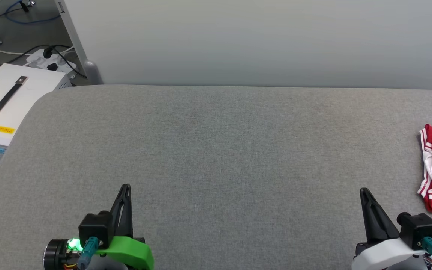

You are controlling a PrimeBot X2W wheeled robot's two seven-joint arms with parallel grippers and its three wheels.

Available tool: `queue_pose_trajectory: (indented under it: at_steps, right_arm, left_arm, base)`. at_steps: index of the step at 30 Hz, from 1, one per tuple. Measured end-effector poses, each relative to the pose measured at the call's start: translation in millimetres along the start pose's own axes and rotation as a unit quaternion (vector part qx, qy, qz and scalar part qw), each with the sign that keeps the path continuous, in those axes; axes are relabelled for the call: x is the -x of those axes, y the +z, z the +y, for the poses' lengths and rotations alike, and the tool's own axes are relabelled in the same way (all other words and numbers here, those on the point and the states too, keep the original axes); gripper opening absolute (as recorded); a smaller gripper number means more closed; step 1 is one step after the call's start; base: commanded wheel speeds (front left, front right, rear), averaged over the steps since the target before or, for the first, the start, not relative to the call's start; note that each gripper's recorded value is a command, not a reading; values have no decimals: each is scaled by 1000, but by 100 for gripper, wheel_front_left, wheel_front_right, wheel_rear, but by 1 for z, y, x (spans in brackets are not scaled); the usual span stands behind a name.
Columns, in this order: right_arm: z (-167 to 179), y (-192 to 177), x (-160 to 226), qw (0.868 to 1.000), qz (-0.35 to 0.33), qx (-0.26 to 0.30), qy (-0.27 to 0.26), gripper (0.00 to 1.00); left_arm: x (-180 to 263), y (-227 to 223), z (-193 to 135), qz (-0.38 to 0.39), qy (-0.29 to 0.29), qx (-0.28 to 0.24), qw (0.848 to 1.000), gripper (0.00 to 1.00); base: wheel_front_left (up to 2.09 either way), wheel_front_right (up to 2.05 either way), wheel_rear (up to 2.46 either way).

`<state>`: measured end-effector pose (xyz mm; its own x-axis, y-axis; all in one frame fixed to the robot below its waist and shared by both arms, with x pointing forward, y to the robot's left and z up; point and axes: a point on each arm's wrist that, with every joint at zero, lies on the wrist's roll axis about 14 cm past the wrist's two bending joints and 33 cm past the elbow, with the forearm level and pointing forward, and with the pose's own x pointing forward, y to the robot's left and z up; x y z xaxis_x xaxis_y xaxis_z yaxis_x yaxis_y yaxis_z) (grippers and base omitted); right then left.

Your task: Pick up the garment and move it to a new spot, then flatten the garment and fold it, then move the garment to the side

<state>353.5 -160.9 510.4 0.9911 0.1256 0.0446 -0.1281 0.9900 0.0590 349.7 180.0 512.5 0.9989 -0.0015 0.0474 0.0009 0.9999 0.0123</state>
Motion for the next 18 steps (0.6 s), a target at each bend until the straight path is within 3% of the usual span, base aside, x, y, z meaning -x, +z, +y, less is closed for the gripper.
queue_pose_trajectory:
  at_steps: [18]
  right_arm:
    - [0,2,-4,1000,8,9,1,0]
  left_arm:
    - [-4,0,0,10,-1,-6,1000,0]
  base:
    - [0,0,0]
